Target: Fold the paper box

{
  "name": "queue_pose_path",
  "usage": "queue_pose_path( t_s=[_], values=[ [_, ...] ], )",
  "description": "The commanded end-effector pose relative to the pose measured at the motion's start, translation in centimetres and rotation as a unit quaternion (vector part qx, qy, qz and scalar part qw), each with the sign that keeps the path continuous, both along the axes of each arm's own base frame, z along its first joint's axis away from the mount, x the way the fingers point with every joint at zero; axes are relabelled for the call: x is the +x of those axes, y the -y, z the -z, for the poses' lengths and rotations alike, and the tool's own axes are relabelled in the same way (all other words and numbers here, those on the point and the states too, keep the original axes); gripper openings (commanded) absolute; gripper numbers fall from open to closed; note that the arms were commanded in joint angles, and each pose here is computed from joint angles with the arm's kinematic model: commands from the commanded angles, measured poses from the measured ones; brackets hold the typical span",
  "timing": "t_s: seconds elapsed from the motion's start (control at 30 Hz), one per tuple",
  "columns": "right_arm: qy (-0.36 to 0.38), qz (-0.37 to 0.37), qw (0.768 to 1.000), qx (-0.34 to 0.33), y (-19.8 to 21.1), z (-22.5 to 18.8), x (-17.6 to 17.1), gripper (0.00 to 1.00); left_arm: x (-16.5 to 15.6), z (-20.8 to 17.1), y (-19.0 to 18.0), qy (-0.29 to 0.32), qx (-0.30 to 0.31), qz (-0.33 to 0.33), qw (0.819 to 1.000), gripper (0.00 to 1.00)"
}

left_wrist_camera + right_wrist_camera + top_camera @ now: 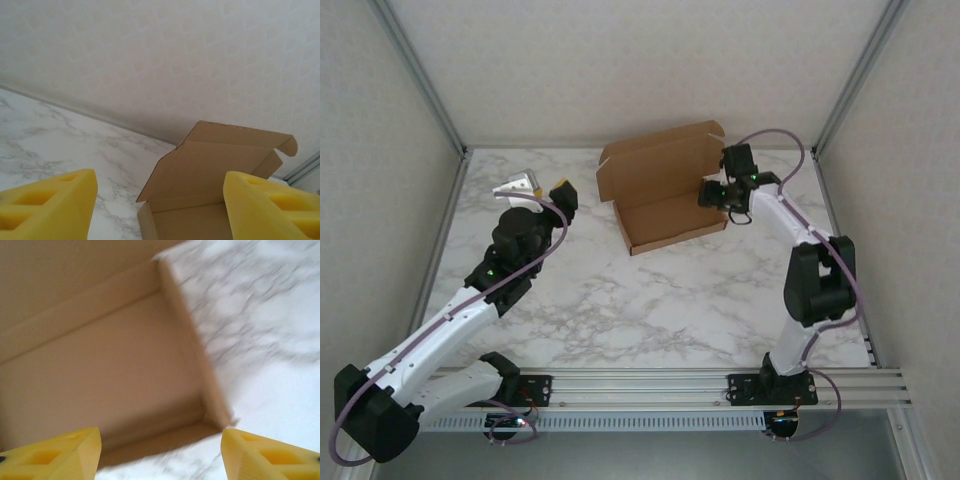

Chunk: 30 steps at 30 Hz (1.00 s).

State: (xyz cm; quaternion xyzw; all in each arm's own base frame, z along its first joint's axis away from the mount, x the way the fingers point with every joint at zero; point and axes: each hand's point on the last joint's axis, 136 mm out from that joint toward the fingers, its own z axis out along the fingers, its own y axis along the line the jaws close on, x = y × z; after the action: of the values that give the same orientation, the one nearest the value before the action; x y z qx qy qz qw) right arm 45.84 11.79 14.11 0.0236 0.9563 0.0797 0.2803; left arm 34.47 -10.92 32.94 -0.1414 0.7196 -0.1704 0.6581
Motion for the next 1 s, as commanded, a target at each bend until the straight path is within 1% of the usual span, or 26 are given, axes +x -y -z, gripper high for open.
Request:
queue_pose_path(
  t_s=[0.0,0.1,0.27,0.37,0.5,0.53,0.63,0.73,0.8,0.9,0.97],
  values=[
    [-0.046,0.014,0.997,-0.057,2.7,3.1,1.3,0.66,0.1,0.3,-0.5,0.001,-0.002,-0.008,1.0,0.68],
    [-0.067,0.009,0.995,-0.068,3.2,4.6,2.6,0.64,0.0,0.6,-0.6,0.001,0.0,-0.008,1.0,0.68],
    [-0.087,-0.012,0.994,-0.062,2.3,6.3,3.7,0.54,0.1,1.0,-0.5,0.001,0.003,-0.006,1.0,0.68],
    [-0.092,-0.017,0.994,-0.051,1.7,7.1,3.8,0.47,0.1,0.9,-0.4,0.003,0.002,-0.003,1.0,0.68],
    [-0.104,-0.023,0.993,-0.059,1.2,8.3,3.8,0.33,0.2,1.2,-0.3,0.002,0.0,0.001,1.0,0.68],
    [-0.104,-0.022,0.992,-0.064,1.3,8.5,3.8,0.31,0.2,1.2,-0.3,0.003,-0.001,0.002,1.0,0.68],
    [-0.105,-0.026,0.99,-0.091,1.2,8.9,3.7,0.25,0.2,1.3,-0.3,0.004,-0.003,0.002,1.0,0.68],
    [-0.104,-0.033,0.985,-0.135,1.2,9.4,3.6,0.23,0.1,1.3,-0.2,0.004,-0.006,0.004,1.0,0.69],
    [-0.103,-0.032,0.979,-0.17,1.6,9.6,3.7,0.16,0.1,1.3,-0.2,0.004,-0.007,0.006,1.0,0.68],
    [-0.099,-0.037,0.971,-0.216,1.8,9.5,3.7,0.08,0.0,1.4,-0.3,0.004,-0.007,0.004,1.0,0.69],
    [-0.095,-0.05,0.962,-0.25,1.6,9.5,3.5,0.06,0.0,1.3,-0.2,0.005,-0.008,0.006,1.0,0.69]
  ],
)
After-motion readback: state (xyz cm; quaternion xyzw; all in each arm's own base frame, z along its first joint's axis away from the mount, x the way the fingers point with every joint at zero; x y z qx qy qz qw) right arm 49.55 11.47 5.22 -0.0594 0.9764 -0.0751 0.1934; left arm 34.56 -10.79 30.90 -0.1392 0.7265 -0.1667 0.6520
